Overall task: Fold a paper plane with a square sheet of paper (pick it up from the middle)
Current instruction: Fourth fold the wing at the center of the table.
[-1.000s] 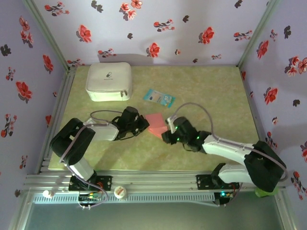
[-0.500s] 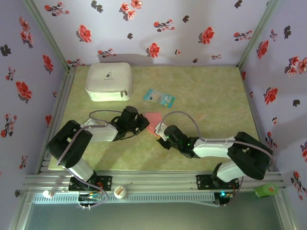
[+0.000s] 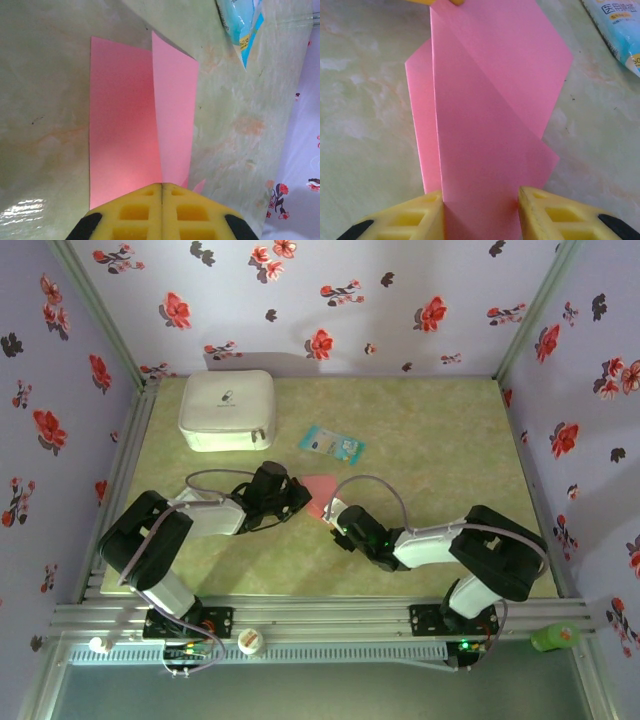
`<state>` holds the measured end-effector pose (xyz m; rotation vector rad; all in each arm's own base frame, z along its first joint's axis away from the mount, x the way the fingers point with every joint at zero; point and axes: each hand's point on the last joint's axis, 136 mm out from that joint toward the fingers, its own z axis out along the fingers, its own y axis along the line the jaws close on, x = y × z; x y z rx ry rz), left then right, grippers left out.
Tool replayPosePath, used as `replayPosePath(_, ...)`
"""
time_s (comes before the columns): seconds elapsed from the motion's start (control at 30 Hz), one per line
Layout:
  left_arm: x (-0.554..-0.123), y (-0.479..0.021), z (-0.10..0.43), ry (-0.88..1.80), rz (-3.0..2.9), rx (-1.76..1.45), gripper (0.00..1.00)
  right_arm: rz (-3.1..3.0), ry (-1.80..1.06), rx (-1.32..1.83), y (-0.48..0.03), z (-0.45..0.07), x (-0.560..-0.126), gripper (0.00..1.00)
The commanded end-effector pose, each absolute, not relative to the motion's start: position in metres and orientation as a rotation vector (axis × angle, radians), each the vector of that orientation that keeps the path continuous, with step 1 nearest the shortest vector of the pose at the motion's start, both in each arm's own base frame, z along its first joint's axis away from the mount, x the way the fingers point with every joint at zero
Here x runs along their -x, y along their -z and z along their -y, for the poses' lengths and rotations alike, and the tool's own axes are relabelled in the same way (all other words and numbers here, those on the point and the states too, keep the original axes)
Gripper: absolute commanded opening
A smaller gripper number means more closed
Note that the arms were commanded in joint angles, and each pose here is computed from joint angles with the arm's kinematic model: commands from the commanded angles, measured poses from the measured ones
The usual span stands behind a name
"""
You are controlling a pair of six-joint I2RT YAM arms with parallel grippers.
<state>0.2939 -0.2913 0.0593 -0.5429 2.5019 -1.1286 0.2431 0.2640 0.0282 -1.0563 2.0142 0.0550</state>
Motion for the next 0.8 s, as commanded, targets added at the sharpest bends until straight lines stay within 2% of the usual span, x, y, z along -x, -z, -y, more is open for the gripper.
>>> replayPosePath(0.0,-0.297,-0.073,0.298,1.169,-2.466,0.517,0.0,-1.992,-0.056,1.013,-0.032,-0.265,-0.246,0.39)
replayPosePath(0.3,-0.297,-0.072,0.297,1.163,-2.47,0.52,0.0,-2.01,-0.103,0.963,-0.031,-0.265,-0.244,0.3)
replayPosePath(0.4,-0.297,-0.07,0.296,1.156,-2.473,0.526,0.04,-2.017,-0.124,0.946,-0.032,-0.266,-0.244,0.23)
replayPosePath(0.5,-0.298,-0.069,0.295,1.147,-2.474,0.535,0.1,-2.026,-0.137,0.932,-0.03,-0.267,-0.243,0.2)
replayPosePath(0.57,-0.3,-0.068,0.293,1.144,-2.472,0.551,0.26,-2.027,-0.144,0.918,-0.03,-0.267,-0.244,0.18)
replayPosePath(0.6,-0.301,-0.068,0.292,1.142,-2.471,0.559,0.3,-2.026,-0.147,0.917,-0.03,-0.268,-0.244,0.17)
replayPosePath(0.77,-0.308,-0.07,0.286,1.138,-2.454,0.565,0.39,-2.031,-0.142,0.925,-0.027,-0.267,-0.243,0.17)
